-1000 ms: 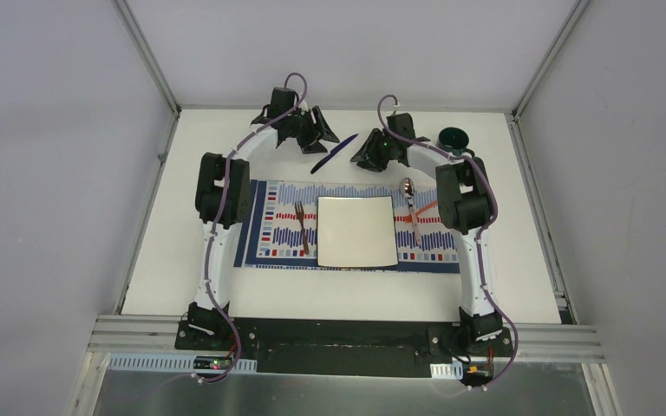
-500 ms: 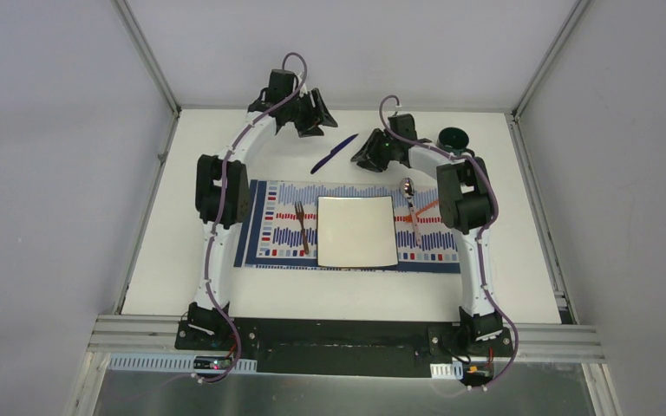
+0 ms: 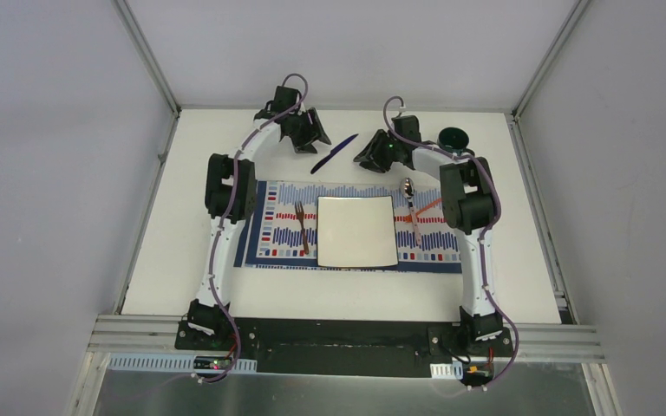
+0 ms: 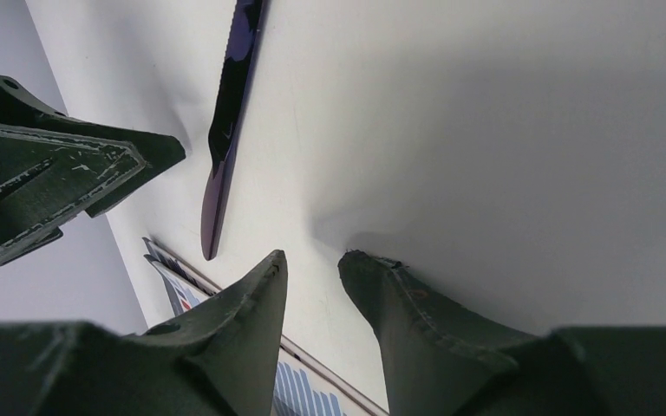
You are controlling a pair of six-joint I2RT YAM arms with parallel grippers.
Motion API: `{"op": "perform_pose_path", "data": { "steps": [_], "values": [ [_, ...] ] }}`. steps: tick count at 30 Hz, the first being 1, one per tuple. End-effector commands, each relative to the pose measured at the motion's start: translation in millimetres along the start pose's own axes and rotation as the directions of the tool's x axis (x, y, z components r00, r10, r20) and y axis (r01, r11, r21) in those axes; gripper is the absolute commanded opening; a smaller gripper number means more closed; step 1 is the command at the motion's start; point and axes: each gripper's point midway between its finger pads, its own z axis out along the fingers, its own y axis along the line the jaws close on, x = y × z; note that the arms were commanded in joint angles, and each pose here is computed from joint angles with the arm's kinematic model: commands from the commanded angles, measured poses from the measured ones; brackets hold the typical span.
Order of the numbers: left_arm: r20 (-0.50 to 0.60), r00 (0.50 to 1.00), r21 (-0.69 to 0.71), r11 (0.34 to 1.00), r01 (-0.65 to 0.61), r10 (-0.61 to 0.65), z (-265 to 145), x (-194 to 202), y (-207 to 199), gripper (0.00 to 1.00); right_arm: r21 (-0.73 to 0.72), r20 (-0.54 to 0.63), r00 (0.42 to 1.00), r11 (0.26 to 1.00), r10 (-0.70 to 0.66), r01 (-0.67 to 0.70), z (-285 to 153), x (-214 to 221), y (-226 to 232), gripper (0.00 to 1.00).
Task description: Set the dinner table for one person
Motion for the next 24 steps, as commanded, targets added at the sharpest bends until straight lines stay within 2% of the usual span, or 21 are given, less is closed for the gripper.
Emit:
{"op": "perform_pose_path", "data": {
  "steps": [1, 19, 24],
  "values": [
    [0.031, 0.999, 0.004, 1.000, -0.017, 0.017, -1.3, -13.4, -1.2, 0.58, -0.021, 0.051, 0.999, 1.000, -0.017, 0.018, -18.4, -16.4, 12.9, 0.44],
    [-0.051, 0.996, 0.198, 0.978, -0.059, 0.070, 17.7, 20.6, -65.9, 0.58, -0.035, 0.052, 0.999, 0.999, 0.003, -0.001, -10.9, -20.2, 13.3, 0.45],
    [-0.063, 0.995, 0.209, 0.976, -0.063, 0.078, 22.3, 29.3, -74.7, 0.58, -0.034, 0.051, 0.999, 0.999, 0.009, -0.007, -6.7, -22.2, 12.9, 0.45]
  ]
}}
